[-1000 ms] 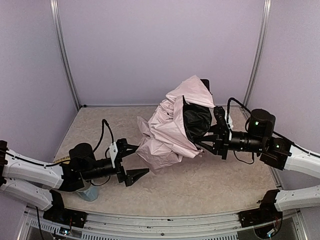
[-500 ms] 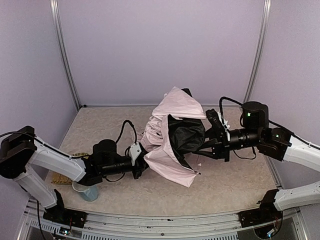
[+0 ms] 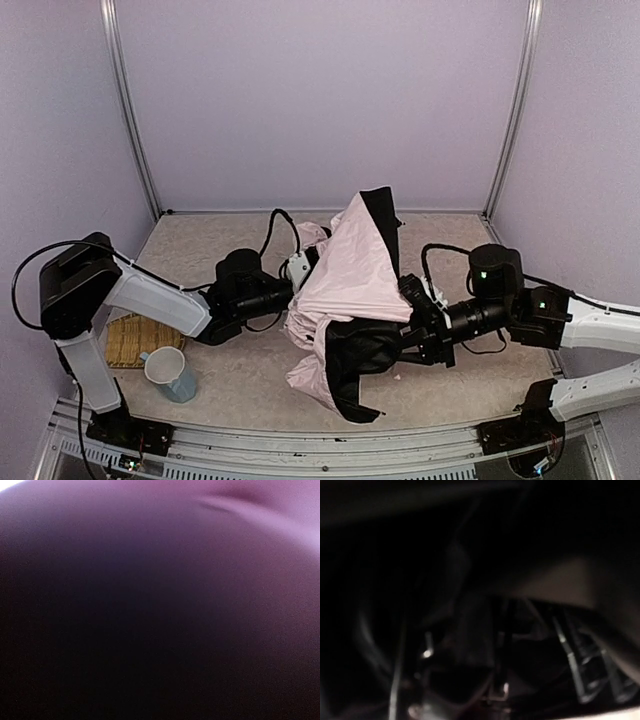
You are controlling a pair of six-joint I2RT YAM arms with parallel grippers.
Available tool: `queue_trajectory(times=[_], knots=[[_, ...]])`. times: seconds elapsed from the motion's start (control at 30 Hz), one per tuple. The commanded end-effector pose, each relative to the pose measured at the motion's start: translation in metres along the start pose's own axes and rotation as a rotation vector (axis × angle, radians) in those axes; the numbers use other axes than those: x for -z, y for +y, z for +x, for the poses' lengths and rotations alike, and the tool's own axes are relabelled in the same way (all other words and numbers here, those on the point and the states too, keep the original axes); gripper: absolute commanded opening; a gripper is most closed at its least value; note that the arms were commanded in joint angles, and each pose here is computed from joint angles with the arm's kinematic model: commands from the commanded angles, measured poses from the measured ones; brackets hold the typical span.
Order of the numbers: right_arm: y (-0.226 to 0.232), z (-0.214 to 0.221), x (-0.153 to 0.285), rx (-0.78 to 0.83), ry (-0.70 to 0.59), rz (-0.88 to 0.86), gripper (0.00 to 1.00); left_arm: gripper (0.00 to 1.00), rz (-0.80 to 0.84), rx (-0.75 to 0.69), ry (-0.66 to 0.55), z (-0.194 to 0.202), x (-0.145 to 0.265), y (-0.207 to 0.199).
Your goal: Put away the umbrella
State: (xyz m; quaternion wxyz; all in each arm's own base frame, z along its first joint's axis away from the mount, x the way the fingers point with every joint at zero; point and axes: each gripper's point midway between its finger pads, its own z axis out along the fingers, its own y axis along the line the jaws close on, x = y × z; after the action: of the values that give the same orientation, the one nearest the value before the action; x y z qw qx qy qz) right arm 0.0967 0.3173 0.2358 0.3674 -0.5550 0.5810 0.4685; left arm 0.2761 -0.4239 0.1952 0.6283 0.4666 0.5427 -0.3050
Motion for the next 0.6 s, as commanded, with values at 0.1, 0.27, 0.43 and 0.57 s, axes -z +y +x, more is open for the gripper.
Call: queue_trajectory(times=[0.1,0.27,0.43,0.57], knots=[[0.004,0.079,-0.032,-0.154,0.053,-0.003,0.0,0.14,0.043,0.022,-0.033,0.013,-0.014,0.0],[-0.002,0.133,-0.047,-0.272,0.153,0.043,0.0,0.14,0.047,0.054,-0.022,0.034,-0.017,-0.004],[-0.009,0.175,-0.053,-0.384,0.236,0.09,0.0,0.13,0.047,0.084,0.018,0.056,-0.025,-0.007],[-0.008,0.198,-0.056,-0.473,0.287,0.093,0.0,0.1,0.03,0.108,0.046,0.069,-0.027,-0.006]])
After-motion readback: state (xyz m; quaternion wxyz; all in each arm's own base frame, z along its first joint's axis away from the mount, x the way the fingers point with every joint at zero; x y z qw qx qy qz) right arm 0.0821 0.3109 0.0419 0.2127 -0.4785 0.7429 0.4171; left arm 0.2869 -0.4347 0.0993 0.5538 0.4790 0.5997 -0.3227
